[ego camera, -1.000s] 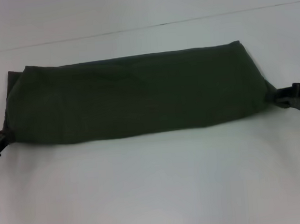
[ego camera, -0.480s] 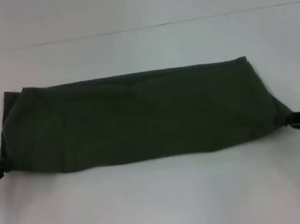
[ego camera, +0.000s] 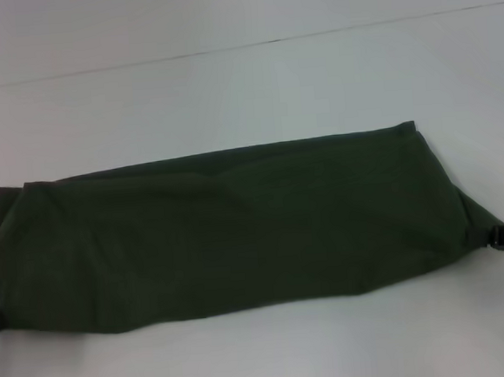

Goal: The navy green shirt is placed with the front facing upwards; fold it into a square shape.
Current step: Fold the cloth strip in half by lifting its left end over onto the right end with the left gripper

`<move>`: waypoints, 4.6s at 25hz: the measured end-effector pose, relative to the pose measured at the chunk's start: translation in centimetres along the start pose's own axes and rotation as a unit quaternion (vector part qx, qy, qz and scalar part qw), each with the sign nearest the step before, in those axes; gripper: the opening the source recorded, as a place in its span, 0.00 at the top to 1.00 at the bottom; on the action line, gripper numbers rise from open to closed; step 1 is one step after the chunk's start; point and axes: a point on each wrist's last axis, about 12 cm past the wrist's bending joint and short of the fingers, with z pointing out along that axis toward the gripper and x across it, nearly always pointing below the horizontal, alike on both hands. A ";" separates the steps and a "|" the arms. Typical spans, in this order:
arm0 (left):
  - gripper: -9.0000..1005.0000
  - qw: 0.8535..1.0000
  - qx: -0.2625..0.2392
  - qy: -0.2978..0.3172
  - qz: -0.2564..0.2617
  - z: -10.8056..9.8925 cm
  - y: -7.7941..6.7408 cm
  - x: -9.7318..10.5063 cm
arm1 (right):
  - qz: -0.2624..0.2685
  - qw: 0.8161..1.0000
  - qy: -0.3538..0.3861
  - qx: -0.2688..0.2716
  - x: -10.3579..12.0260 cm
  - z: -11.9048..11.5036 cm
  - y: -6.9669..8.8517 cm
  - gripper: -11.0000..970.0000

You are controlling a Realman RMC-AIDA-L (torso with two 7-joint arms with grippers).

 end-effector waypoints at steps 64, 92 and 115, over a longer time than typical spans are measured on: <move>0.89 0.998 -0.018 0.006 -0.052 -3.9 0.0 2.8 | 0.020 0.996 -0.087 -0.004 1.8 -5.0 -0.3 0.53; 0.06 0.996 -0.028 0.064 -0.046 1.3 3.7 -6.1 | -0.031 0.992 -0.108 -0.063 -5.3 -1.3 2.1 0.06; 0.07 0.986 -0.012 0.150 -0.065 2.6 3.2 -4.9 | -0.027 0.992 -0.112 -0.052 -5.2 -1.6 1.8 0.06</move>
